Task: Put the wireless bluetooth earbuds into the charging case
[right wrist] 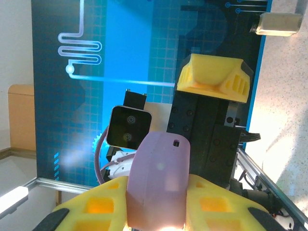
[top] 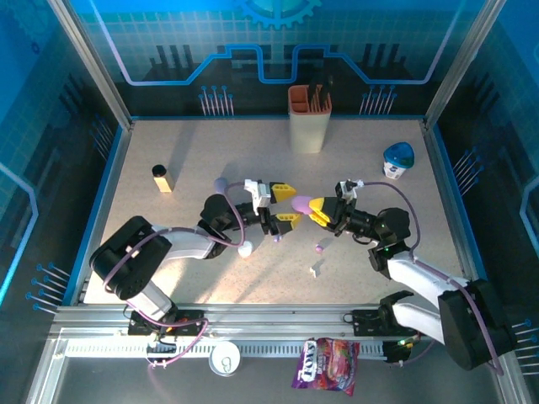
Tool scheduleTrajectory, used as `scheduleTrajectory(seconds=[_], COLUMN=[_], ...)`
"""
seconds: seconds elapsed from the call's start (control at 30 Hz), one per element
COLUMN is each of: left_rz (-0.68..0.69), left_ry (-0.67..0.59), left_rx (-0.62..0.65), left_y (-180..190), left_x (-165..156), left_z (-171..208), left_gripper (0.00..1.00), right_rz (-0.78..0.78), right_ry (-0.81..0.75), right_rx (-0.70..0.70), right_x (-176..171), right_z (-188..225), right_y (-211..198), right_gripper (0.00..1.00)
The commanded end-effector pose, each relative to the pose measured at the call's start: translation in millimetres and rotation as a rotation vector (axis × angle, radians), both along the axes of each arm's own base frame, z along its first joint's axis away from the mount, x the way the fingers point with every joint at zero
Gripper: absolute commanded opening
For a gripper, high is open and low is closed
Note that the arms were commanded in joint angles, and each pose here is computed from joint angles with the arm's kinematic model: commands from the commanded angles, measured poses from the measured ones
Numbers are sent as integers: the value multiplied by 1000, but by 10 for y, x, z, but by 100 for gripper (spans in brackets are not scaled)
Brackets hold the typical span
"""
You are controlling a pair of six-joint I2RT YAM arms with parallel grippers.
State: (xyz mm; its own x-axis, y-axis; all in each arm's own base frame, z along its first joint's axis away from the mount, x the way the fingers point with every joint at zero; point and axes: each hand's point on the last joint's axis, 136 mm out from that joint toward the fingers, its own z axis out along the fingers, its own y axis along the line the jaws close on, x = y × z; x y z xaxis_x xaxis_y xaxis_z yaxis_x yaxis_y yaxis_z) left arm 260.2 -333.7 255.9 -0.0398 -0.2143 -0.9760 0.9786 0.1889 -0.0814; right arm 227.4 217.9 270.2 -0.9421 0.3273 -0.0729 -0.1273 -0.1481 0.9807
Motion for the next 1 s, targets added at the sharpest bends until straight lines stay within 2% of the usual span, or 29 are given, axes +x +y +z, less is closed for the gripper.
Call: scheduleTrajectory(seconds=[0.0, 0.2, 0.97], left_rz=[-65, -74, -113], left_ry=[-28, -37, -24], left_rx=[-27, -35, -35], left_y=[-94, -177, -278], left_x=[-64, -53, -82], left_z=[120, 161, 153], left_gripper=[72, 70, 33], right_rz=[-4, -6, -17], right_ry=[-37, -49, -6], right_rx=[12, 21, 27], right_x=[-29, -34, 19], right_z=[122, 158, 18], right_y=[-25, -33, -61], right_gripper=[0, 0, 0])
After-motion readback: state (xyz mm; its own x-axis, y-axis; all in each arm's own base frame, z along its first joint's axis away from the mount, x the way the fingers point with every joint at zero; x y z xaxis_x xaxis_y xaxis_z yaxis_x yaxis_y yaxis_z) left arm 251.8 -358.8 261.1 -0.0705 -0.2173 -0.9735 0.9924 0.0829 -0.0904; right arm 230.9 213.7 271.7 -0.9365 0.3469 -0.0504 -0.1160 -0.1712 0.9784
